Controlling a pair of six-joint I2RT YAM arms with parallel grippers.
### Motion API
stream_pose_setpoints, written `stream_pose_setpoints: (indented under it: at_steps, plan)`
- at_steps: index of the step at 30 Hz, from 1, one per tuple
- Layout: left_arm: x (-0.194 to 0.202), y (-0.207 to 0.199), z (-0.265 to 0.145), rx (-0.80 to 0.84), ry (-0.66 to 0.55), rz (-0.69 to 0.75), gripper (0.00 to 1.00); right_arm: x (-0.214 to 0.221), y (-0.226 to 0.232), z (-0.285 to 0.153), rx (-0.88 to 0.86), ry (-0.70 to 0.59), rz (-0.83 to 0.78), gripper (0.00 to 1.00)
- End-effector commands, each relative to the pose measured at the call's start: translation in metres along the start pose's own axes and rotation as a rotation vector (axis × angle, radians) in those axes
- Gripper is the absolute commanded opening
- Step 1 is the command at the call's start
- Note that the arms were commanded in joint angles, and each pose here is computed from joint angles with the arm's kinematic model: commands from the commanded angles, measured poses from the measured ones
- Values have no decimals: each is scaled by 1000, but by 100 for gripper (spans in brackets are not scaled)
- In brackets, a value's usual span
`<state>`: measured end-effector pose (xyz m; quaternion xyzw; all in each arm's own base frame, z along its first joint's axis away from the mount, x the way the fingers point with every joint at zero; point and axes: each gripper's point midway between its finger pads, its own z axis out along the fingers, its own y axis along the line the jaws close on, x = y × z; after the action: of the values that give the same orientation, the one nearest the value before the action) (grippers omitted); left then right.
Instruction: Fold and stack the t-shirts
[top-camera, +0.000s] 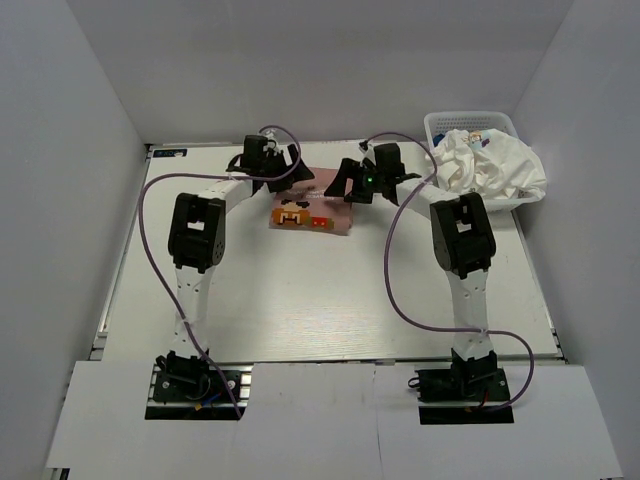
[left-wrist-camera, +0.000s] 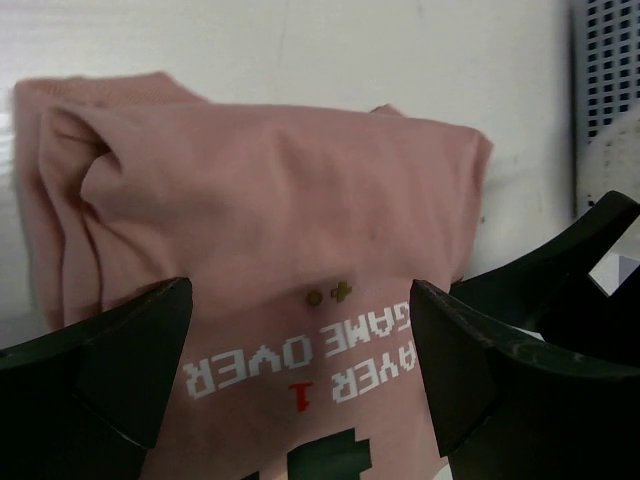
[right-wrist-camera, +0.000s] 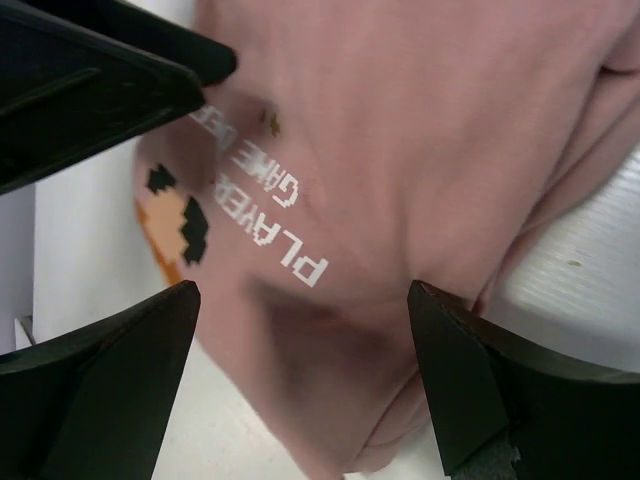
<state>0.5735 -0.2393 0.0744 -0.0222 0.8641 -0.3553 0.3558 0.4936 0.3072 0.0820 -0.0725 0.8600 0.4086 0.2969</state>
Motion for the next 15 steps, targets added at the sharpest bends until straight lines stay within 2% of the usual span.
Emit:
stream_pose_setpoints:
  at_steps: [1,4,6,10,11,13,14,15]
  plan:
    - [1,8,-6,-58,10,-27,100,11,-16,8,13,20,26,90]
    - [6,20,-8,-123,21,-44,100,20,-29,10,47,30,36,90]
    - [-6,13,-11,-128,10,-41,100,27,-35,9,63,49,49,90]
    - [-29,-9,-28,-114,-31,-23,100,8,-14,-5,63,11,-24,90]
    - [-35,-16,-42,-121,-52,-3,100,-11,7,-20,45,-36,-78,90]
    - [-43,-23,-57,-131,-83,20,100,-10,11,-31,60,-46,-88,90]
    - [-38,-17,-64,-164,-84,37,100,-31,34,-54,48,-114,-129,90]
    - [-46,-25,-77,-164,-109,63,100,-12,24,-56,74,-96,-114,90]
